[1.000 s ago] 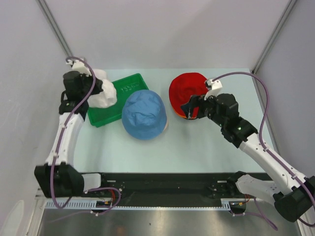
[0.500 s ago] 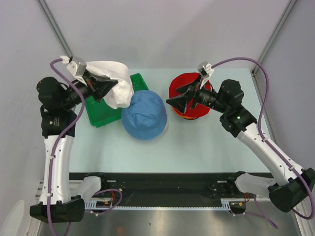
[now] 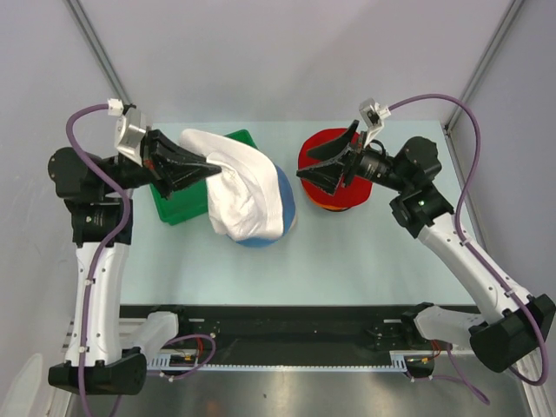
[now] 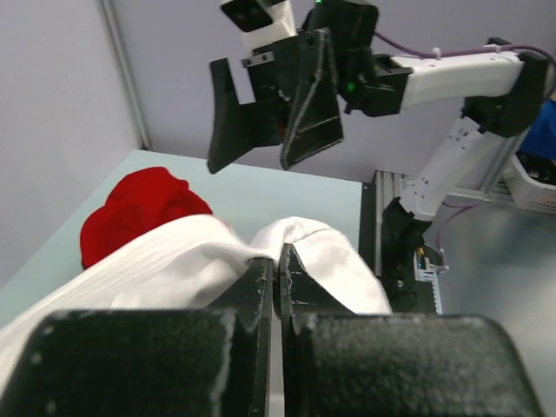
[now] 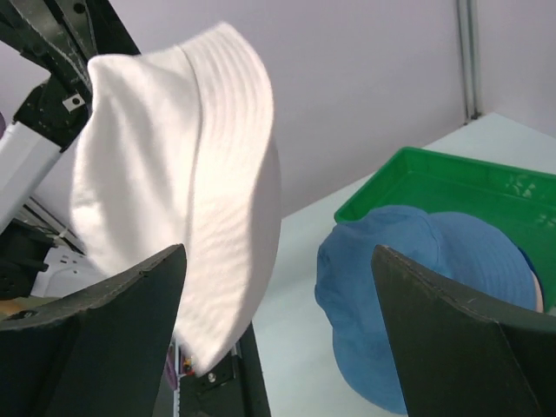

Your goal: Stack the hats

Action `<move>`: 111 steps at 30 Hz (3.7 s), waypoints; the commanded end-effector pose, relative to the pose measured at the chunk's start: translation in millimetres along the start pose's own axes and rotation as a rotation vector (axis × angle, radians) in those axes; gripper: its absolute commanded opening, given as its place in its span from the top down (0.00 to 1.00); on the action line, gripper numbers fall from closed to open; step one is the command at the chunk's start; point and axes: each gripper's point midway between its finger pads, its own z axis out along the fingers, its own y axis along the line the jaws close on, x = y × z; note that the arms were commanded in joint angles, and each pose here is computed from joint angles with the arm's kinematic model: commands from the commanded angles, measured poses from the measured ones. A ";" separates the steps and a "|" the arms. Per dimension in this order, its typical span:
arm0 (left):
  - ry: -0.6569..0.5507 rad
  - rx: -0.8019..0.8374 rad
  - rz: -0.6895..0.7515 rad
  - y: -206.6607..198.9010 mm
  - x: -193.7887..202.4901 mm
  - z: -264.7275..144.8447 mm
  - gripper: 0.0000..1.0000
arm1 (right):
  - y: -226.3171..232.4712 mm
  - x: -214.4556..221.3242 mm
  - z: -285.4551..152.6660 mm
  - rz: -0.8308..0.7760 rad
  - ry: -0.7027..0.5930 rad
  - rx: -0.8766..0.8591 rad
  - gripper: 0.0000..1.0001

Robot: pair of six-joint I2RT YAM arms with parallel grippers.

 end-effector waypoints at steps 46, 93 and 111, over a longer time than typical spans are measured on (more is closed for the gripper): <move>0.036 -0.351 -0.155 139.9 24.7 86.4 1.00 | -72.6 -25.7 -48.5 0.262 -0.153 0.211 1.00; 0.134 -0.541 -0.417 245.1 158.8 177.7 0.03 | -325.0 147.8 -203.6 0.654 -0.244 1.092 1.00; 0.315 -0.598 -0.538 280.8 278.3 201.8 0.07 | -345.2 168.8 -188.6 0.567 -0.127 1.227 1.00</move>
